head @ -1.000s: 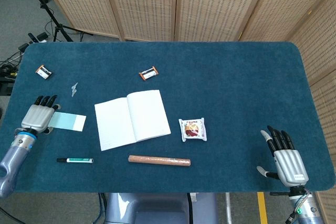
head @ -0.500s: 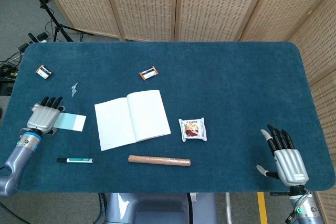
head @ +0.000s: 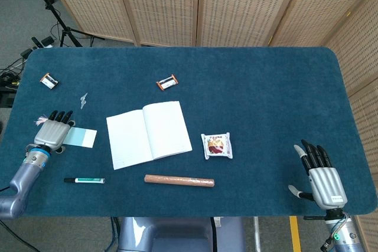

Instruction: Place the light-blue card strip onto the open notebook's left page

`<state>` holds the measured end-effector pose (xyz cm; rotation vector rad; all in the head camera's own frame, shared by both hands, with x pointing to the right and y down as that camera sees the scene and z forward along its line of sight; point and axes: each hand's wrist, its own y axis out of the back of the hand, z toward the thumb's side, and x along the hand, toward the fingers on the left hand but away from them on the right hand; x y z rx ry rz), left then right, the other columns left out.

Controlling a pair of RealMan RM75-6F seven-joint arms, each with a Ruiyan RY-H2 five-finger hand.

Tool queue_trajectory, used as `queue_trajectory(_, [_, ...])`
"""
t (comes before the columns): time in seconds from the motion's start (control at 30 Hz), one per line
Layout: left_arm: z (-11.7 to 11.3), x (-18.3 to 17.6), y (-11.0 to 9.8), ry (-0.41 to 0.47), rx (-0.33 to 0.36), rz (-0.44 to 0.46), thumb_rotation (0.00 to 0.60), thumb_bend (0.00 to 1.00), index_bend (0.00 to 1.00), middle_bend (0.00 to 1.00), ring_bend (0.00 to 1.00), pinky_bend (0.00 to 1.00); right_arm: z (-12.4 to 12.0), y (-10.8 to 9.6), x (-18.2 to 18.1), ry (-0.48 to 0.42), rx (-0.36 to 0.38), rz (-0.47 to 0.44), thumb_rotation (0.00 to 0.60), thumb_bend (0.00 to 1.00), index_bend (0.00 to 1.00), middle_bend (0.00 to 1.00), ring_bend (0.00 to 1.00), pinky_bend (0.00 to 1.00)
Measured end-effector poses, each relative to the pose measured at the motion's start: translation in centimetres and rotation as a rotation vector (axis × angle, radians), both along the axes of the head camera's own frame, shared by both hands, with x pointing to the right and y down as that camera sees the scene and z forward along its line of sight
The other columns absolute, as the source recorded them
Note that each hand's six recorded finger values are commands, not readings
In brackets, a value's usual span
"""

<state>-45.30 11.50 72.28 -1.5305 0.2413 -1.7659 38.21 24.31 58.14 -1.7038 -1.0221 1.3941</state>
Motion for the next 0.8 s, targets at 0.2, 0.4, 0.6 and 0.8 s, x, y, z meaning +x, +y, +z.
queue_trajectory(0.2, [0.1, 0.4, 0.0, 0.001, -0.003, 0.008, 0.6, 0.18, 0.22, 0.0, 0.0, 0.0, 0.1, 0.0, -0.1, -0.002, 0.001, -0.004, 0.6, 0.16, 0.0, 0.0, 0.0, 0.0])
queue_trajectory(0.4, [0.4, 1.1, 0.2, 0.005, -0.013, 0.017, 0.6, 0.18, 0.22, 0.0, 0.0, 0.0, -0.2, 0.0, 0.0, -0.006, 0.01, 0.001, 0.6, 0.16, 0.0, 0.0, 0.0, 0.0])
queue_trajectory(0.6, [0.6, 1.5, 0.2, 0.007, -0.008, 0.015, 0.6, 0.19, 0.22, 0.0, 0.0, 0.0, -0.2, 0.0, 0.1, -0.008, 0.011, 0.0, 0.6, 0.16, 0.0, 0.0, 0.0, 0.0])
queue_trajectory(0.8, [0.7, 1.6, 0.2, 0.008, -0.006, 0.011, 0.6, 0.21, 0.22, 0.0, 0.0, 0.0, -0.2, 0.0, 0.0, -0.008, 0.011, -0.002, 0.6, 0.16, 0.0, 0.0, 0.0, 0.0])
